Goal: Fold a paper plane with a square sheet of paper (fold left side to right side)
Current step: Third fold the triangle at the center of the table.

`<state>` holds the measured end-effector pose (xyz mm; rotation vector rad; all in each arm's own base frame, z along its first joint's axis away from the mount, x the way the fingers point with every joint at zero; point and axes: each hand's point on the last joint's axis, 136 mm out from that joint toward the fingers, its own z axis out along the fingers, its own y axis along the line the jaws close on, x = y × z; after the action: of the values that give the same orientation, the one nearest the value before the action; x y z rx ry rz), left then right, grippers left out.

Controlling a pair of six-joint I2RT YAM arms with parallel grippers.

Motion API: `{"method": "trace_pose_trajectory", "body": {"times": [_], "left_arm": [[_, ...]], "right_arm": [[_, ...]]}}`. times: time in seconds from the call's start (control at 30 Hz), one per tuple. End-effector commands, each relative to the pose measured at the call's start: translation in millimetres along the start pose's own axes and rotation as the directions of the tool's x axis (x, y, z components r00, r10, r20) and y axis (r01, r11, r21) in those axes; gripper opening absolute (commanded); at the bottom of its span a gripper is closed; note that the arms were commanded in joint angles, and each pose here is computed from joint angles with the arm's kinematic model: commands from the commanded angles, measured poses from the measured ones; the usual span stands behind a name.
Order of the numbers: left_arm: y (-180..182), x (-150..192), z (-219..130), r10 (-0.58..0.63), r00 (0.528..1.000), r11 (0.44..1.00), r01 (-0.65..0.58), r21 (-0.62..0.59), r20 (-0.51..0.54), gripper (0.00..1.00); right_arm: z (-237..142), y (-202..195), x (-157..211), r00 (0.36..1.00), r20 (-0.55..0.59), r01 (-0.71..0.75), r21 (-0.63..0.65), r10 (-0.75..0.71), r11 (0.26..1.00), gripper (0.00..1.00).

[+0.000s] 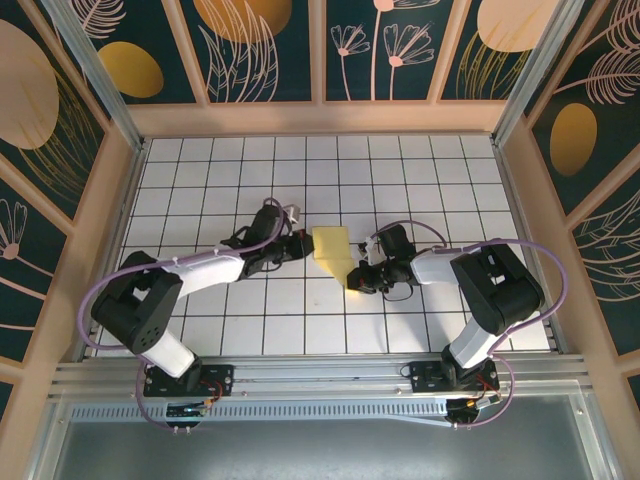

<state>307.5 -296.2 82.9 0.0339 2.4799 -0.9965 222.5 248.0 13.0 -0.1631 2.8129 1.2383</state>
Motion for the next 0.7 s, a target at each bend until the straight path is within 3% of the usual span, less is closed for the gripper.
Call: {"method": "trace_pose_trajectory", "body": {"times": [0.0, 0.33, 0.67], "left_arm": [[-20, 18, 14, 0.023, 0.998, 0.998, -0.019, 0.055, -0.064, 0.02], [-21, 22, 41, 0.001, 0.996, 0.998, 0.004, 0.065, -0.084, 0.01], [3, 31, 56, -0.016, 0.992, 0.999, 0.012, -0.035, -0.123, 0.01]], "right_arm": [[6, -50, 26, 0.995, -0.044, -0.084, 0.199, 0.094, 0.976, 0.00], [6, -50, 27, 0.994, -0.048, -0.083, 0.198, 0.094, 0.977, 0.00], [5, -51, 28, 0.994, -0.047, -0.088, 0.202, 0.099, 0.975, 0.00]]}}
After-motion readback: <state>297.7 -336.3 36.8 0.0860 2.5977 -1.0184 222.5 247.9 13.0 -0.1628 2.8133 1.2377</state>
